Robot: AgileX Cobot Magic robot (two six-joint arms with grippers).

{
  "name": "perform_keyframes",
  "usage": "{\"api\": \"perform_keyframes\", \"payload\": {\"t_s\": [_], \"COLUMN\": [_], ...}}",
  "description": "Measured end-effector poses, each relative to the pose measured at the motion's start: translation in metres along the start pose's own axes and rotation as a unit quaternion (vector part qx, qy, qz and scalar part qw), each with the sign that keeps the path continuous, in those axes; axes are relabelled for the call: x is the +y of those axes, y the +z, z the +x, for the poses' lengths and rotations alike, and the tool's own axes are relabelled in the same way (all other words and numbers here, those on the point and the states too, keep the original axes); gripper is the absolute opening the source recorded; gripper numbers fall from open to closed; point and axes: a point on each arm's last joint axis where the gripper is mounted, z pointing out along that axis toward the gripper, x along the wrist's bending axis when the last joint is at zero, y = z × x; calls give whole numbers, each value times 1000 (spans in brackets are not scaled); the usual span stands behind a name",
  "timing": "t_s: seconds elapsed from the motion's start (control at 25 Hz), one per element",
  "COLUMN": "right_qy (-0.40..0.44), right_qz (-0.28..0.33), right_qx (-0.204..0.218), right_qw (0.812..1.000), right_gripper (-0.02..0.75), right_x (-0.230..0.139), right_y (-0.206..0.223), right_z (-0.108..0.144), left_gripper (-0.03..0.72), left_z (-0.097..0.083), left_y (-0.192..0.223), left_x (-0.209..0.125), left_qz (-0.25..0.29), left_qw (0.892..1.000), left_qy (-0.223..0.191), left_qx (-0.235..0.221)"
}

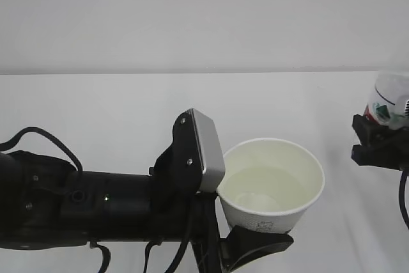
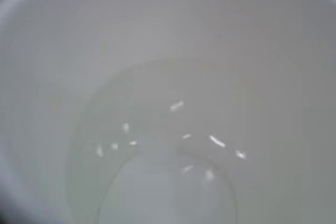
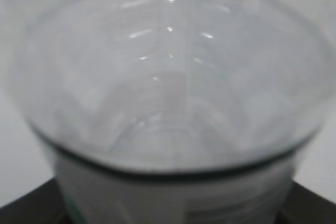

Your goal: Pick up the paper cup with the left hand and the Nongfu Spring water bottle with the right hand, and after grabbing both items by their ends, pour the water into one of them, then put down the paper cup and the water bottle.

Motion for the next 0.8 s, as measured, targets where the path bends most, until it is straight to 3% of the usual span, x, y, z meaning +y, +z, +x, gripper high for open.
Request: {"api": "perform_keyframes", "payload": {"t_s": [0.44,0.8], "right_qy": [0,3], "right_qz": [-5,-6], "right_qx": [0,-5], "right_qw": [1000,1000], "right_gripper": [449,449], "right_x": [-1,0], "right_y": [25,26], "right_z": [0,0], "left_gripper": [540,540], "left_z": [1,14], "left_y": [0,-1], "left_x": [-1,2], "left_qz": [8,-10], "left_qw": [1000,997], "left_qy": [6,-13], "left_qx": [8,76]}}
